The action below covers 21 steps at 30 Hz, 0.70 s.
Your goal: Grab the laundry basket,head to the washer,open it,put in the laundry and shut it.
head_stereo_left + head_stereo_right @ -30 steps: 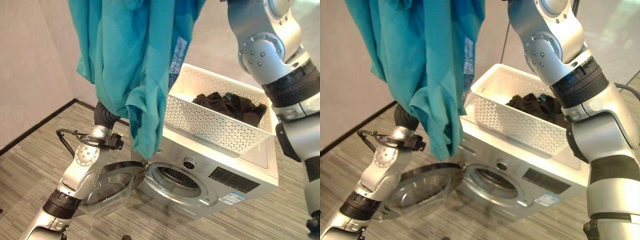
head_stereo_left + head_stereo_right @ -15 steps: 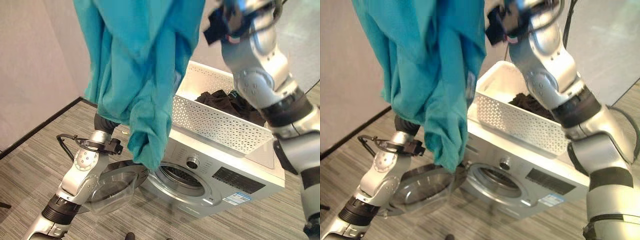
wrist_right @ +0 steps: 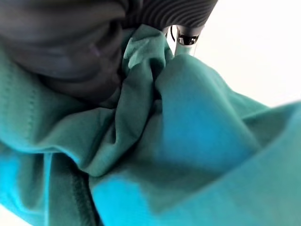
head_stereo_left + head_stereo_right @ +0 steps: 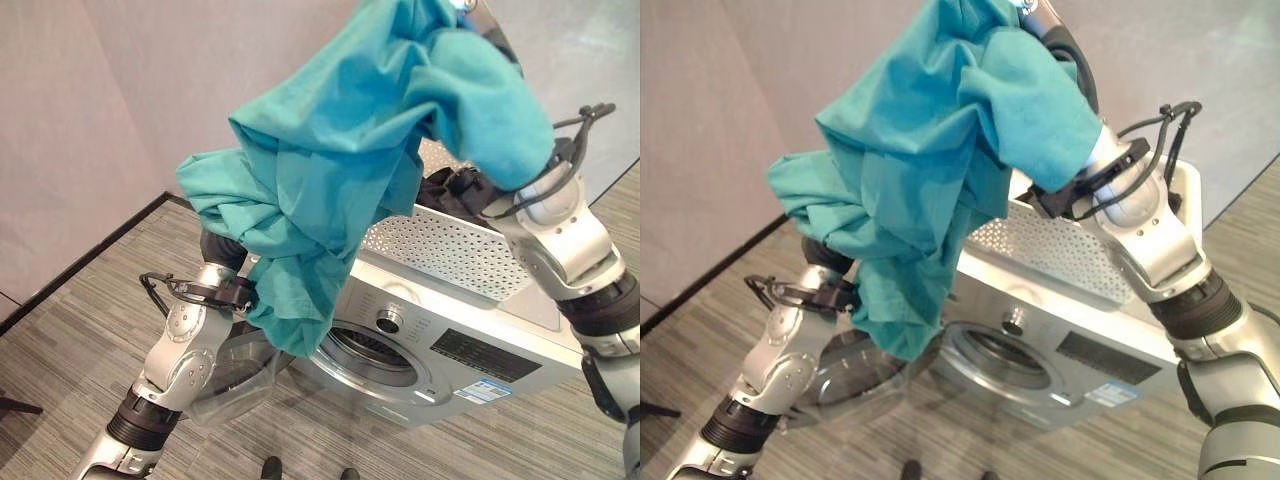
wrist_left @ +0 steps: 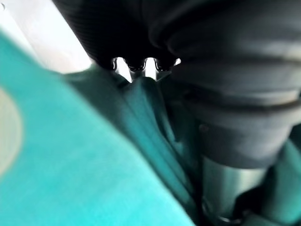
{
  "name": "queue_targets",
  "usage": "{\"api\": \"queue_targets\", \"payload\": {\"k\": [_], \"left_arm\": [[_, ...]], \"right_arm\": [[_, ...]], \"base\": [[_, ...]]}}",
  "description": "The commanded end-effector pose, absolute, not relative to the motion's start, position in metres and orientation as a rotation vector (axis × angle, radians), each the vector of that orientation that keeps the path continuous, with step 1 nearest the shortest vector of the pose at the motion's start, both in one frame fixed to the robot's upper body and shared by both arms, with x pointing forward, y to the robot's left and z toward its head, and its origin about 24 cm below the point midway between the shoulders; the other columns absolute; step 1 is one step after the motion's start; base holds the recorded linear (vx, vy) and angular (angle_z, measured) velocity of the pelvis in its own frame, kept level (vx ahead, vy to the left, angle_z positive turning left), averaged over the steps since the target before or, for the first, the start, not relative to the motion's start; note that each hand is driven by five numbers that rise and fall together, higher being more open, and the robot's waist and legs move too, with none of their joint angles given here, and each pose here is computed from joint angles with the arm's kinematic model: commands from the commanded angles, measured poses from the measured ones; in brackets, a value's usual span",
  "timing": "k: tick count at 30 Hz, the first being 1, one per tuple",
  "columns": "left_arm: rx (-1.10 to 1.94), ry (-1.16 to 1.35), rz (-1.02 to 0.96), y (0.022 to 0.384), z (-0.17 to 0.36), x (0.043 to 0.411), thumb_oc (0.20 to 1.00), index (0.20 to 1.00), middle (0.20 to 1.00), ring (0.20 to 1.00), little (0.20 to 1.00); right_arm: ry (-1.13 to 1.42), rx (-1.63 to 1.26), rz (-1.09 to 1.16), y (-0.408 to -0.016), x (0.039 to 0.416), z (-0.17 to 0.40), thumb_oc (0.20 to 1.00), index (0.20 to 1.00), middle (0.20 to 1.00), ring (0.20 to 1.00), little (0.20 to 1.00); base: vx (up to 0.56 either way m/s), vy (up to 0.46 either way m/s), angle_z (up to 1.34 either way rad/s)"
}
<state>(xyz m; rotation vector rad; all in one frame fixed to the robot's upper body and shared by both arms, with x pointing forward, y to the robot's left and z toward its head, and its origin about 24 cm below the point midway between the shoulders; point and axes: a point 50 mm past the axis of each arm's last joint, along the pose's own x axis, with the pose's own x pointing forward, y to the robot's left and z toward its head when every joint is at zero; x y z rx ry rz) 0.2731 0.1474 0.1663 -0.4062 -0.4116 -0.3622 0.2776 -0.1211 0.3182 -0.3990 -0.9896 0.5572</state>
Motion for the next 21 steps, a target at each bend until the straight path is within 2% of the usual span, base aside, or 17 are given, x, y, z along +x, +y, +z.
{"api": "queue_targets", "payload": {"k": [1, 16, 21], "left_arm": [[-0.44, -0.532, -0.418, 0.151, 0.187, 0.266, 1.0, 1.0, 1.0, 1.0, 1.0], [-0.389, -0.359, -0.535, 0.127, 0.165, 0.276, 1.0, 1.0, 1.0, 1.0, 1.0], [-0.398, -0.331, -0.572, 0.116, 0.164, 0.281, 1.0, 1.0, 1.0, 1.0, 1.0]], "right_arm": [[-1.098, -0.561, 0.481, -0.13, 0.268, 0.332, 0.2, 0.2, 0.2, 0.2, 0.2], [-0.953, -0.409, 0.694, -0.095, 0.277, 0.296, 0.2, 0.2, 0.2, 0.2, 0.2], [-0.941, -0.448, 0.705, -0.089, 0.277, 0.291, 0.2, 0.2, 0.2, 0.2, 0.2]], "base": [[0.0, 0.0, 0.0], [0.0, 0.0, 0.0], [0.0, 0.0, 0.0]]}}
